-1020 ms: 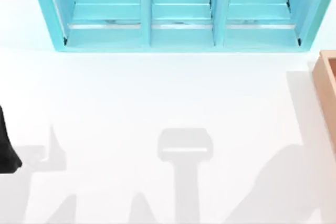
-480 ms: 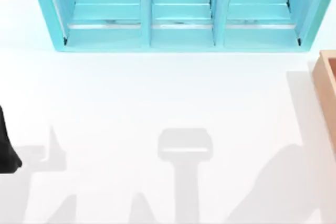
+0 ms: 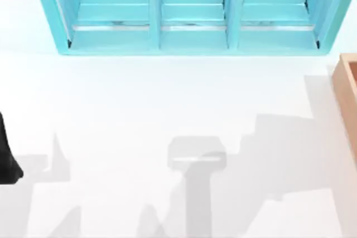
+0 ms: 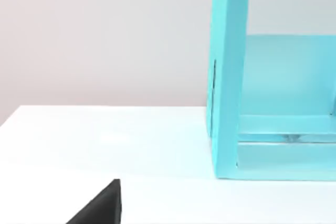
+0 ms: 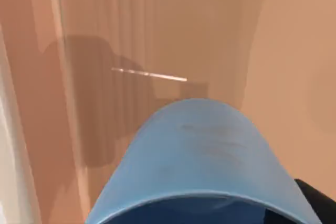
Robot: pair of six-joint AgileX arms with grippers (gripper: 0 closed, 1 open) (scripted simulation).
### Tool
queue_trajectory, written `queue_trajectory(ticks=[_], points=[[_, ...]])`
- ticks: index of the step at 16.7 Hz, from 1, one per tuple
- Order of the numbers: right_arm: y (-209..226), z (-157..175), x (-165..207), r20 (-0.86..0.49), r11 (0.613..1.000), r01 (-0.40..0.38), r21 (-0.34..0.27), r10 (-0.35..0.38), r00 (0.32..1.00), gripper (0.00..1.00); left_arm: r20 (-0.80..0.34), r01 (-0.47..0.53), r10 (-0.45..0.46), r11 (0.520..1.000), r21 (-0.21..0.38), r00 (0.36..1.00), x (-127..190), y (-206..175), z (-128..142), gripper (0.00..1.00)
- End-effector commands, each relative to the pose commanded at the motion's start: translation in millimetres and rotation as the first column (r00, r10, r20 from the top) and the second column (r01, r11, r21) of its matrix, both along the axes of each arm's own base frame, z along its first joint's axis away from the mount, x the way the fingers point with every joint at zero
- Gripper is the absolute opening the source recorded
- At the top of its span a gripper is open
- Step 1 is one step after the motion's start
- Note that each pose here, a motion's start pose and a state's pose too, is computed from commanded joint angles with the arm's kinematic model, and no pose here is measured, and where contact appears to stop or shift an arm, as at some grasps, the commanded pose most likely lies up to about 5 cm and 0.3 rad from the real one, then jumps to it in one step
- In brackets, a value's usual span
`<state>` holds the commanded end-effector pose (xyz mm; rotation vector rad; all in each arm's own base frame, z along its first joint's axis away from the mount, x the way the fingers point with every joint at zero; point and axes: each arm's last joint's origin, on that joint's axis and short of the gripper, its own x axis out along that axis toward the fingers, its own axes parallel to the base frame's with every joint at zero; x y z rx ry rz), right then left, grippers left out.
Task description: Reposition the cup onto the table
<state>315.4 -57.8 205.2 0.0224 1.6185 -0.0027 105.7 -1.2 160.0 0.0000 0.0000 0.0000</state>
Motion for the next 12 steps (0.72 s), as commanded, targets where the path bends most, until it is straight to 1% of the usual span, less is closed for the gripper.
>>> queue_trajectory(ticks=[2,4,9,12], points=[[22.1,23.8,-2.7,0.016,1.0,0.0,-0.006,0.0,1.0,0.0,0.0,0.0,0.0,1.0,0.0,1.0,0.0,0.0,0.0,1.0],[32.7,40.8,-5.1,0.05,1.0,-0.004,-0.011,0.005,0.999,0.0,0.0,0.0,0.0,1.0,0.0,1.0,0.0,0.0,0.0,1.0],[32.6,39.7,-4.6,0.048,1.0,0.0,-0.009,0.001,0.999,0.0,0.0,0.0,0.0,1.0,0.0,1.0,0.0,0.0,0.0,1.0],[54.3,39.3,-1.5,0.047,1.0,-0.001,-0.005,0.001,0.999,0.0,0.0,0.0,0.0,1.0,0.0,1.0,0.0,0.0,0.0,1.0]])
